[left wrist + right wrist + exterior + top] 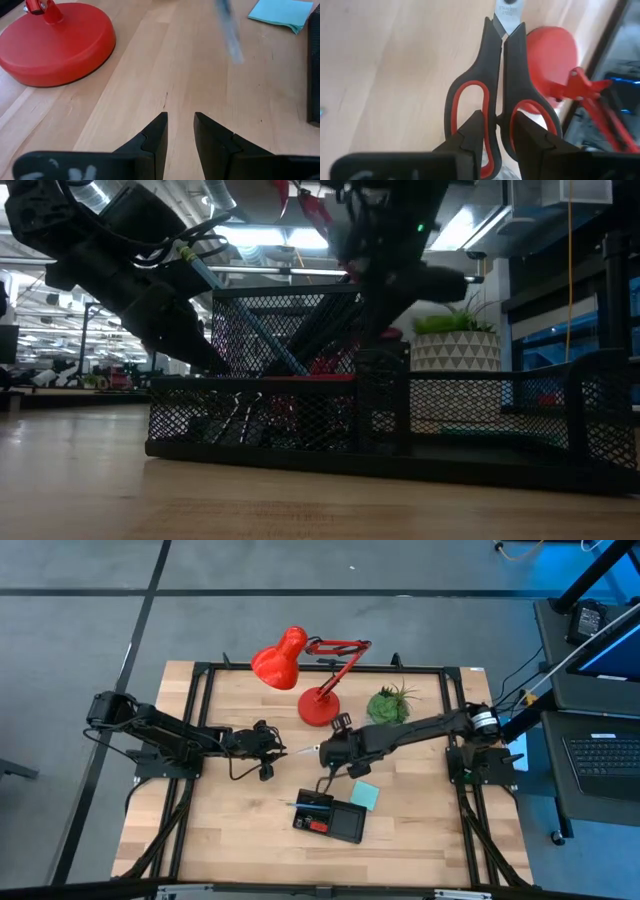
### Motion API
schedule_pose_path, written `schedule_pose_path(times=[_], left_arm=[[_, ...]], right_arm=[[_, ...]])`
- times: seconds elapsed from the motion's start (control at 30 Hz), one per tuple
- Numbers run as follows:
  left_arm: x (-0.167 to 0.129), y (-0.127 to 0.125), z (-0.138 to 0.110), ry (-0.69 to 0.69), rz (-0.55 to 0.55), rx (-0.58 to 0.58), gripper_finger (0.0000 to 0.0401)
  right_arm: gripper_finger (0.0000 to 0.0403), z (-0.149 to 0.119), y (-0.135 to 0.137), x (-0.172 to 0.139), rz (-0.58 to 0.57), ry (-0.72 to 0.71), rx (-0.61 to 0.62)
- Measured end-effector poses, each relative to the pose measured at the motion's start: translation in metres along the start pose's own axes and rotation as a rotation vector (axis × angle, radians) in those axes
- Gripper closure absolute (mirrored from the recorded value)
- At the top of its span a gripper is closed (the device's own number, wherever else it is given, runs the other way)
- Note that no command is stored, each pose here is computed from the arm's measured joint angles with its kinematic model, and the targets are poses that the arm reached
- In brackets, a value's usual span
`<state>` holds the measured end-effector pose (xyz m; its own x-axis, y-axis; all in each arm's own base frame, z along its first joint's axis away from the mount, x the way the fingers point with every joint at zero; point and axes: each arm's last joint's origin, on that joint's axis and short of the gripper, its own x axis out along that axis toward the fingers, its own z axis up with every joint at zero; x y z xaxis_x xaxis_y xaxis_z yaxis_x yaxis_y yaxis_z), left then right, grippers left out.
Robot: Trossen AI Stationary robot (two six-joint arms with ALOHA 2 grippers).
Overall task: Pick and place office supplies into organizer
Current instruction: Put the black scissors into the black desk organizer
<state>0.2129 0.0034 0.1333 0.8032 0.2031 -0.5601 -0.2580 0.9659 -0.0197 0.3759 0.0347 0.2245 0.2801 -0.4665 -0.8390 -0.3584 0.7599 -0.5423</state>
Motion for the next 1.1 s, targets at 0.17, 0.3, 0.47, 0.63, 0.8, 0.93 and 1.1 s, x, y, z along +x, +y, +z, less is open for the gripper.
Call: schedule_pose_path(times=[0.17,0.3,0.47,0.63,0.8,0.93,1.1], left_arm=[[0.000,0.000,0.000,0.000,0.000,0.002,0.0313],[0.000,0.000,0.000,0.000,0.000,0.002,0.0313],[0.000,0.000,0.000,0.000,0.000,0.002,0.0313],[0.000,0.000,0.000,0.000,0.000,0.002,0.0313],[0.000,0.000,0.000,0.000,0.000,0.002,0.0313],[0.000,0.000,0.000,0.000,0.000,0.002,0.0313],[0.000,0.000,0.000,0.000,0.000,0.001,0.0313]], right_arm=[[0.0322,0.004,0.011,-0.023,-0.094,0.062,-0.092],[0.0322,0.007,0.025,-0.039,-0.196,0.084,-0.160],[0.0322,0.013,0.047,-0.056,-0.323,0.087,-0.289],[0.0322,0.017,0.069,-0.075,-0.508,0.108,-0.462],[0.0322,0.020,0.091,-0.094,-0.655,0.128,-0.619],[0.0322,0.022,0.106,-0.106,-0.720,0.142,-0.749],[0.0322,0.023,0.118,-0.115,-0.745,0.150,-0.878]])
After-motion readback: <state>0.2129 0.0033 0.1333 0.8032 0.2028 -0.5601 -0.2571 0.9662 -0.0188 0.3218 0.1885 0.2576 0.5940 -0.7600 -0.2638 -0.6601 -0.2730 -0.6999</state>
